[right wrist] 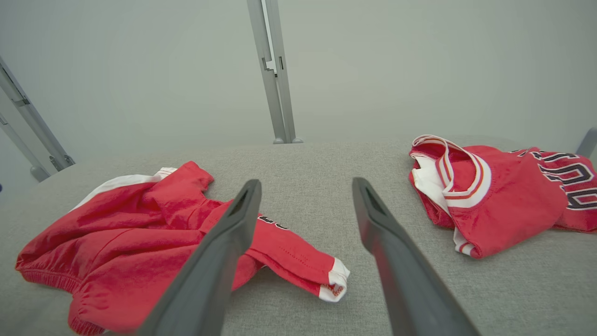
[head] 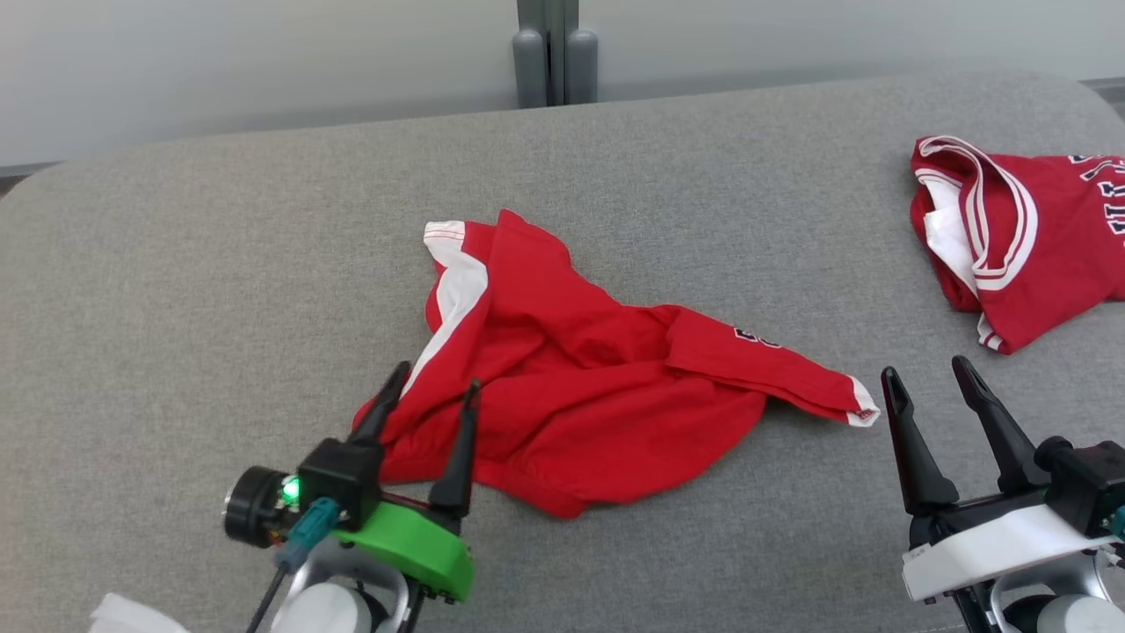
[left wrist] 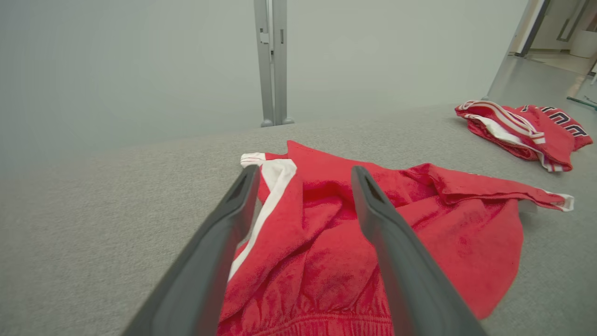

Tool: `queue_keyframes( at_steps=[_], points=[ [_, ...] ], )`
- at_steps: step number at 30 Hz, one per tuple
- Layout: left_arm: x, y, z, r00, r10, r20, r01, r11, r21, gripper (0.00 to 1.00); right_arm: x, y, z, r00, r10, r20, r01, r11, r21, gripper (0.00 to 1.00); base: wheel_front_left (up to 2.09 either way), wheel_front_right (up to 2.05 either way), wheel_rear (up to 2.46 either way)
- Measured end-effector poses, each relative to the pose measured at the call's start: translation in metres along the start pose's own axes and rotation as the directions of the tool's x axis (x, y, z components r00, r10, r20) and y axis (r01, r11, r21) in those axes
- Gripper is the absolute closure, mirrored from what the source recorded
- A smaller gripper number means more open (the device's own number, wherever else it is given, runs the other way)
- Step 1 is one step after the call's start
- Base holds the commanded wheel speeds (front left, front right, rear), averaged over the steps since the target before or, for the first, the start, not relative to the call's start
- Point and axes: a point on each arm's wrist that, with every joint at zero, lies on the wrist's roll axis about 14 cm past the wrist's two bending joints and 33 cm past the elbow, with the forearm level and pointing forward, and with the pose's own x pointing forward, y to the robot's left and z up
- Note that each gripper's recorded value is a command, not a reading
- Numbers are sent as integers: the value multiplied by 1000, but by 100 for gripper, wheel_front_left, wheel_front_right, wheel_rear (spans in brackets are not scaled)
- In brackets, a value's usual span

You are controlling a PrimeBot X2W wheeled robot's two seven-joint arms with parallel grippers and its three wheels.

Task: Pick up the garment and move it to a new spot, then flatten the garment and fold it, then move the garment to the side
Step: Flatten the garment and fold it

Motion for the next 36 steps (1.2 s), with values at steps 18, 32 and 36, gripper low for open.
queue_keyframes(
  at_steps=[18, 32, 36],
  points=[
    [24, -55, -105, 900, -250, -358, 228, 968, -103, 100, 24, -18, -39, 996, -36, -82, 37, 999, 20, 0, 0, 0, 0],
    [40, -27, -27, 953, -217, -214, 221, 975, -4, 100, 34, -13, -37, 998, -26, -62, 28, 999, 42, 0, 0, 0, 0],
    [57, -8, -19, 966, -174, -194, 180, 984, 14, 100, 39, -14, -38, 998, -28, -57, 31, 998, 50, 0, 0, 0, 0]
  ],
)
